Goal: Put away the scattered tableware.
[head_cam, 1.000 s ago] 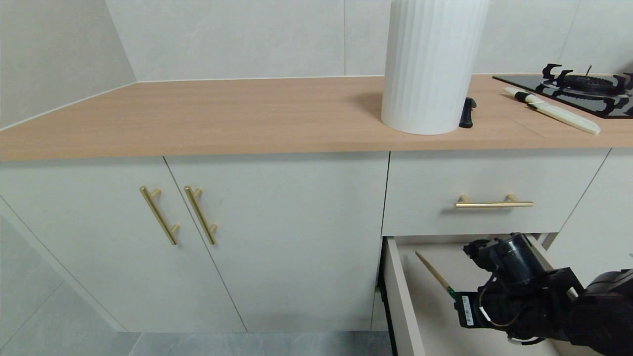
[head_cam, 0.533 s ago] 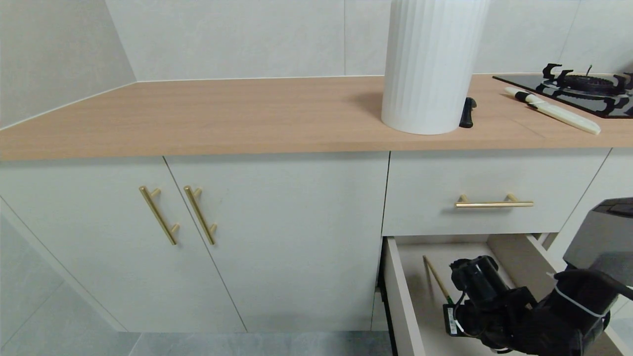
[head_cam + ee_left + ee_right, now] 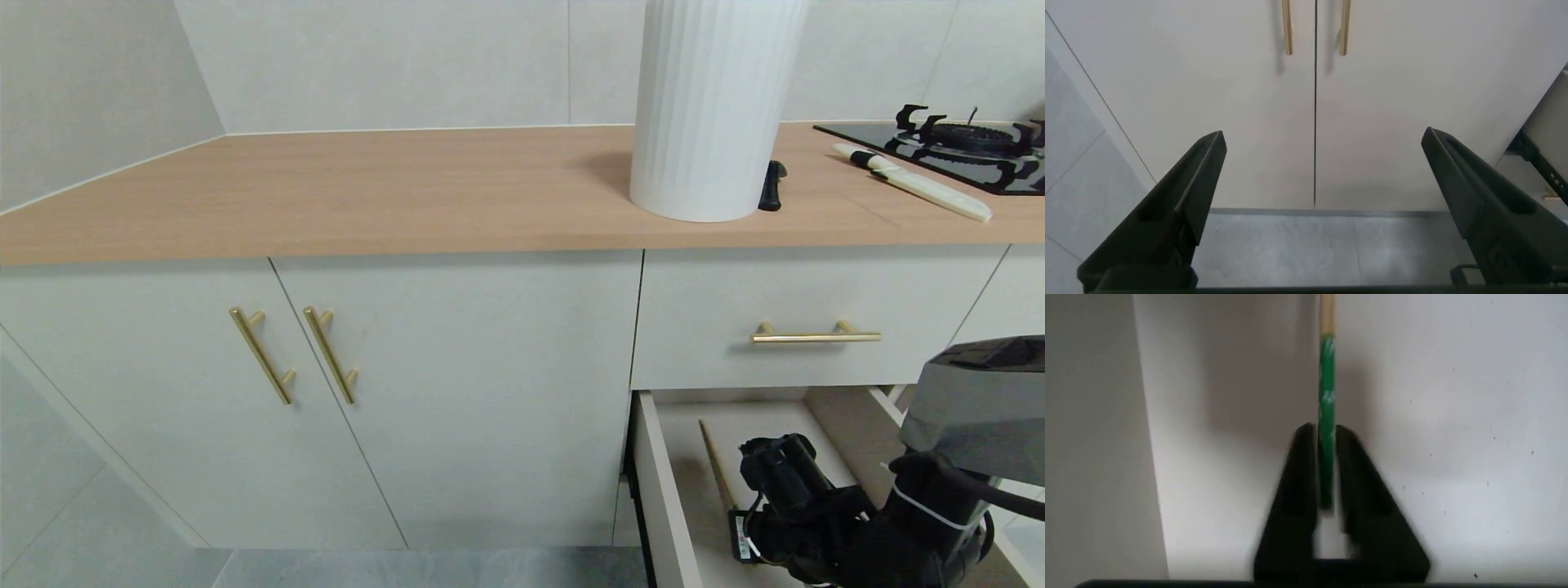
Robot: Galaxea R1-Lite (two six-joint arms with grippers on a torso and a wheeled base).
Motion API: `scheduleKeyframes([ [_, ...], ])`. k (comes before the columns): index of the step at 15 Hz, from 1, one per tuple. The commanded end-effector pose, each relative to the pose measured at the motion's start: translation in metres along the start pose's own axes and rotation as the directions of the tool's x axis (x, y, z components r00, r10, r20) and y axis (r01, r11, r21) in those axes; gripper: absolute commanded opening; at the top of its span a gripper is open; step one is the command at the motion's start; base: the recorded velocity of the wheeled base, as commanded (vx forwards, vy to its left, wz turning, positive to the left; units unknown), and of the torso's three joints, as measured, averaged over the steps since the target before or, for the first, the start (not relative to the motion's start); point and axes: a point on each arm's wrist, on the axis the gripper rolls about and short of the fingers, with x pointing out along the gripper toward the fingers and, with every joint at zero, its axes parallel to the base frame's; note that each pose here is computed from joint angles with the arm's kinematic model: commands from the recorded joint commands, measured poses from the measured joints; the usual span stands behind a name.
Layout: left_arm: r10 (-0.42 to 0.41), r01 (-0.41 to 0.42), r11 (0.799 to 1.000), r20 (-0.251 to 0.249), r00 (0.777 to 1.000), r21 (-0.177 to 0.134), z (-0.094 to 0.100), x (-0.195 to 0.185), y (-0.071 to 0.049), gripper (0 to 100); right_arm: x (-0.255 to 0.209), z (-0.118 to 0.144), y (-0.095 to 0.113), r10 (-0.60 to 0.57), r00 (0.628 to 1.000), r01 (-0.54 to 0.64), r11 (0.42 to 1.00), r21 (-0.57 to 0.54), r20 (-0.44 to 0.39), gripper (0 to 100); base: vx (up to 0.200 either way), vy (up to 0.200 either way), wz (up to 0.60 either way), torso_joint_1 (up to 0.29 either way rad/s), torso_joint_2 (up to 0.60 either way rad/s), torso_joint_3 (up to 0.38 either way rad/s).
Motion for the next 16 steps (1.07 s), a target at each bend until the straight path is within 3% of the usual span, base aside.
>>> scheduleKeyframes([
  [1, 0.001, -0.001, 1.000, 0.000, 1.000, -0.001, 0.000, 0.000, 0.000, 100, -0.001, 0.000, 0.000, 0.003, 1.000, -0.003, 1.000, 0.000, 0.002, 100, 0.000, 0.000, 0.00, 0.000, 0.00, 0.000],
  [6, 0.001, -0.001, 1.000, 0.000, 1.000, -0.001, 0.000, 0.000, 0.000, 100, -0.018, 0.011, 0.000, 0.030, 0.998, -0.031, 0.999, 0.018, 0.056, 100, 0.000, 0.000, 0.00, 0.000, 0.00, 0.000],
  [10, 0.001, -0.001, 1.000, 0.000, 1.000, -0.001, 0.000, 0.000, 0.000, 100, -0.082, 0.040, -0.006, 0.116, 0.964, -0.131, 0.990, 0.047, 0.241, 100, 0.000, 0.000, 0.00, 0.000, 0.00, 0.000],
  [16, 0.001, -0.001, 1.000, 0.000, 1.000, -0.001, 0.000, 0.000, 0.000, 100, -0.209, 0.061, -0.034, 0.207, 0.937, -0.219, 0.976, 0.012, 0.281, 100, 0.000, 0.000, 0.00, 0.000, 0.00, 0.000],
])
